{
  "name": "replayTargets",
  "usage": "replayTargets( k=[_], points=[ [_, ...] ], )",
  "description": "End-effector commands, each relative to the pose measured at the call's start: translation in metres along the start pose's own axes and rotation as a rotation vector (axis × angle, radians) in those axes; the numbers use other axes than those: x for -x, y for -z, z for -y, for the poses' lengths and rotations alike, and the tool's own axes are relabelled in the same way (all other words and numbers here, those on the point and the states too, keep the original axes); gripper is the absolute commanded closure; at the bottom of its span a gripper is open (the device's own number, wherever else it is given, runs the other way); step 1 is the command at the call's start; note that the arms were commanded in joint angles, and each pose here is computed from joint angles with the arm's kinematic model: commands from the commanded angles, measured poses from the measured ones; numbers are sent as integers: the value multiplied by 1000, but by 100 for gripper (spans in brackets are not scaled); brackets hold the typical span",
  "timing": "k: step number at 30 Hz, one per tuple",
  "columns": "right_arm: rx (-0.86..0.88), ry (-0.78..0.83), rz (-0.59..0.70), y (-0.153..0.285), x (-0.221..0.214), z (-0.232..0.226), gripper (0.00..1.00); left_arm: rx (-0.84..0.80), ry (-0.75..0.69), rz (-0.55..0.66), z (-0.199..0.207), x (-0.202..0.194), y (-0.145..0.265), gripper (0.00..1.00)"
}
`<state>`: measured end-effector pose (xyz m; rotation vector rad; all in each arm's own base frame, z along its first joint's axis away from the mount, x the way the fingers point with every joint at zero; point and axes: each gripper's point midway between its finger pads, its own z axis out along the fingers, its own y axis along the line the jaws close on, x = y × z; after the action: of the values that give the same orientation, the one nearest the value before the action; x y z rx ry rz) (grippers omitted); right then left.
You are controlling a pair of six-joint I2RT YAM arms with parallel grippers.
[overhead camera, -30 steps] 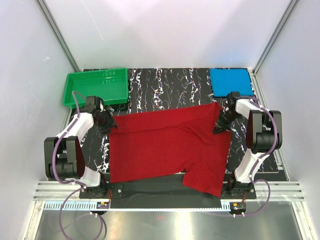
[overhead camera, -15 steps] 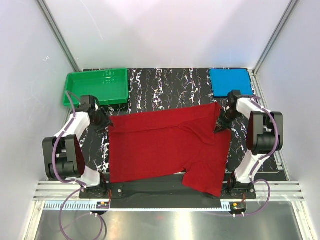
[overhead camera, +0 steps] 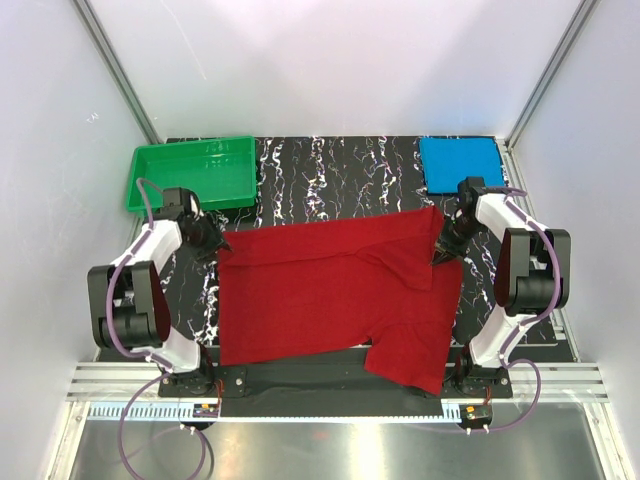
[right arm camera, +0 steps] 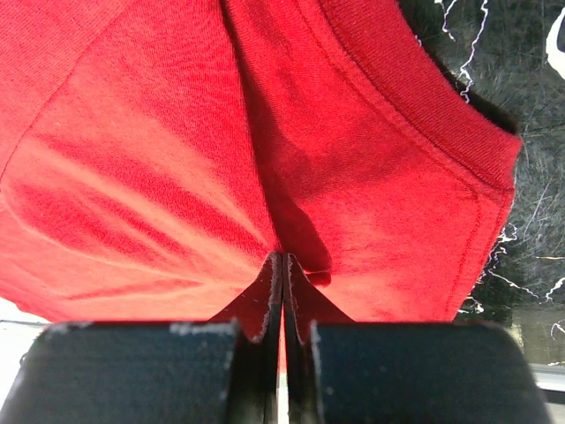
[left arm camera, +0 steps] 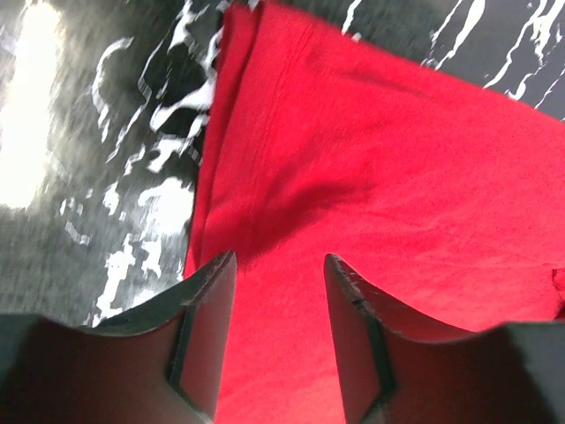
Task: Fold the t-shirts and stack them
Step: Fold the tshirt
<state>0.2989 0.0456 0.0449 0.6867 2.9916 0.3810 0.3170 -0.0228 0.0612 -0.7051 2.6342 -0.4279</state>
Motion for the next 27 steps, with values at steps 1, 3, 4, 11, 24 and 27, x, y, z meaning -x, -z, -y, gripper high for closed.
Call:
replayTargets(
  k=[1,3,4,11,24,27],
  points=[
    [-3,8,5,2,2,-2,100,-83,-62,56,22,30,-2,57],
    [-4,10,2,1,3,-2,100,-94,-66,63,25,35,-6,59],
    [-3,11,0,0,3,-2,100,-88,-66,53,23,34,-9,59],
    [12,16,-5,-2,2,-3,100,-32,12,-63,3,-4,-20,67],
    [28,19,-14,-4,3,-7,100,-42,81,-108,-2,-54,2,69],
    [31,20,-18,-5,2,-7,100,-26,57,14,3,-27,18,68]
  ],
)
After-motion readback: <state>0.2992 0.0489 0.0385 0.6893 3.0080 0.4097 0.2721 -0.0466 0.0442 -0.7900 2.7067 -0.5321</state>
